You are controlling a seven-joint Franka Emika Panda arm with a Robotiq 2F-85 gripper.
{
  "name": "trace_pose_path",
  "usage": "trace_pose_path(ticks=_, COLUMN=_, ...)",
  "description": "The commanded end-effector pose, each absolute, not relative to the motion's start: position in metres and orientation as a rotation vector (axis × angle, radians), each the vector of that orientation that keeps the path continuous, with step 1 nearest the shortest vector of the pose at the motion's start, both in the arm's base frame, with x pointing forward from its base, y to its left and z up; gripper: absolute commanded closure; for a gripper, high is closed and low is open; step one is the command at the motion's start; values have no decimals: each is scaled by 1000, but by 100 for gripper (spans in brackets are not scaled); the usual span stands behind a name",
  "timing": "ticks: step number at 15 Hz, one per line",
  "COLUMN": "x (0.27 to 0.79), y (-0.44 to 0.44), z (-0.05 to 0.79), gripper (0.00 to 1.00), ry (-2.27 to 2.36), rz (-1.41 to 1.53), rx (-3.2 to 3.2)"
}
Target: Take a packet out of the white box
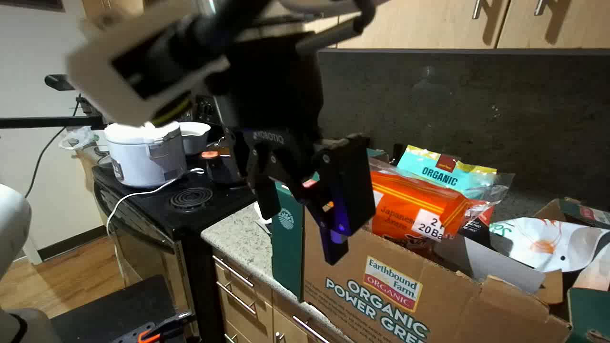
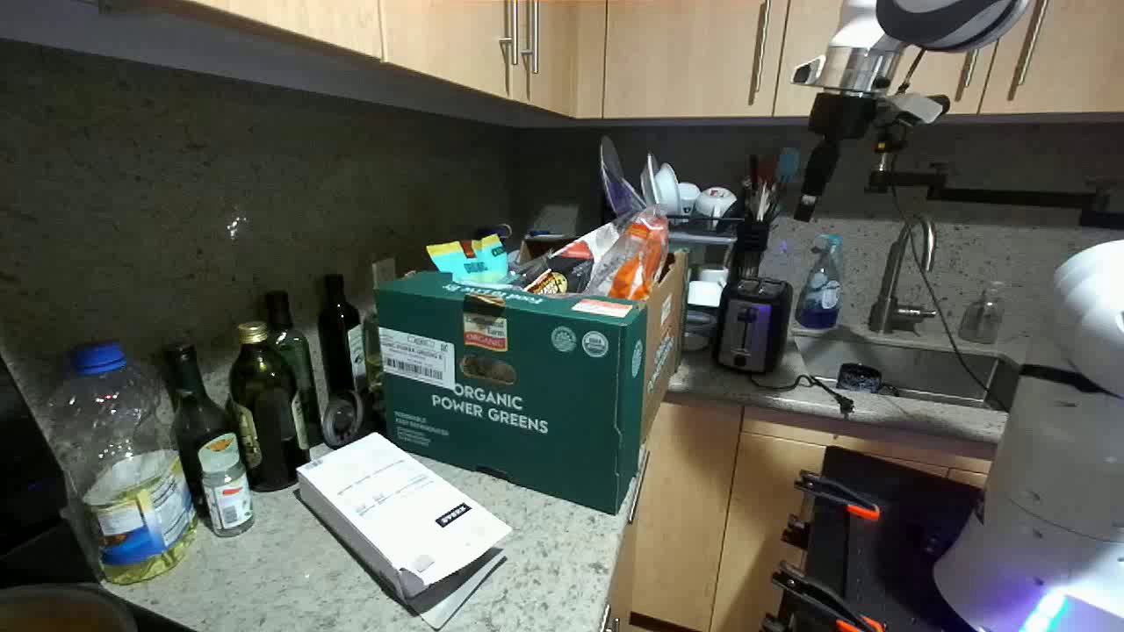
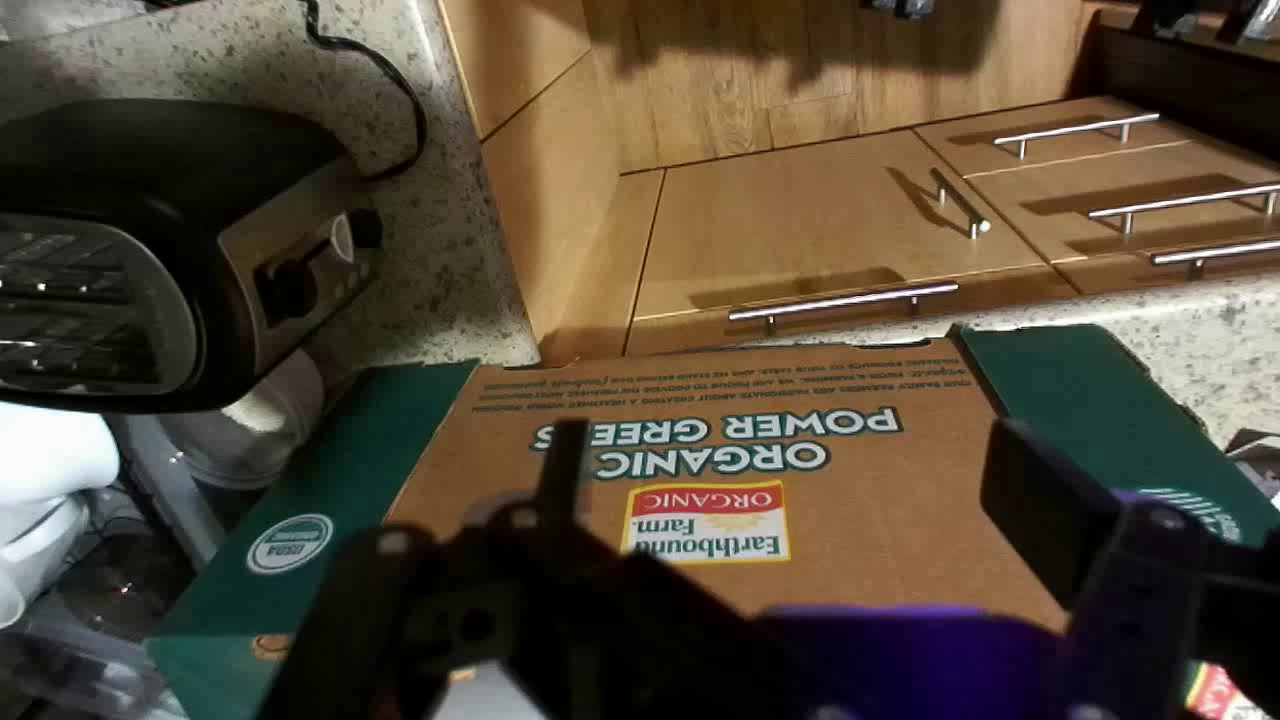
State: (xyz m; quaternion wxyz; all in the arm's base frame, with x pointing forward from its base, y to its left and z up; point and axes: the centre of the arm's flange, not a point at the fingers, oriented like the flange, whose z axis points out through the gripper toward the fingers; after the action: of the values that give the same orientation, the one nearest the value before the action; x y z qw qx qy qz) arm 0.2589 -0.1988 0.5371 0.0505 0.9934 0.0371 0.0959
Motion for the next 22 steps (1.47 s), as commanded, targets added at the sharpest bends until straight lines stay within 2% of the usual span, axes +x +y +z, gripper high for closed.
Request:
trace_pose_path(ticks=1, x=259, y=-199, z=537, gripper=0, ry=113, rz=292, rx=3024)
trace_pose_path(ticks=19, x=324, y=25, z=533, gripper=0, ry=1069, rz=216, rx=2762)
trace_pose_path(ticks=22, x=318, y=30, z=531, gripper=0, ry=1068, rz=217, rx=2755)
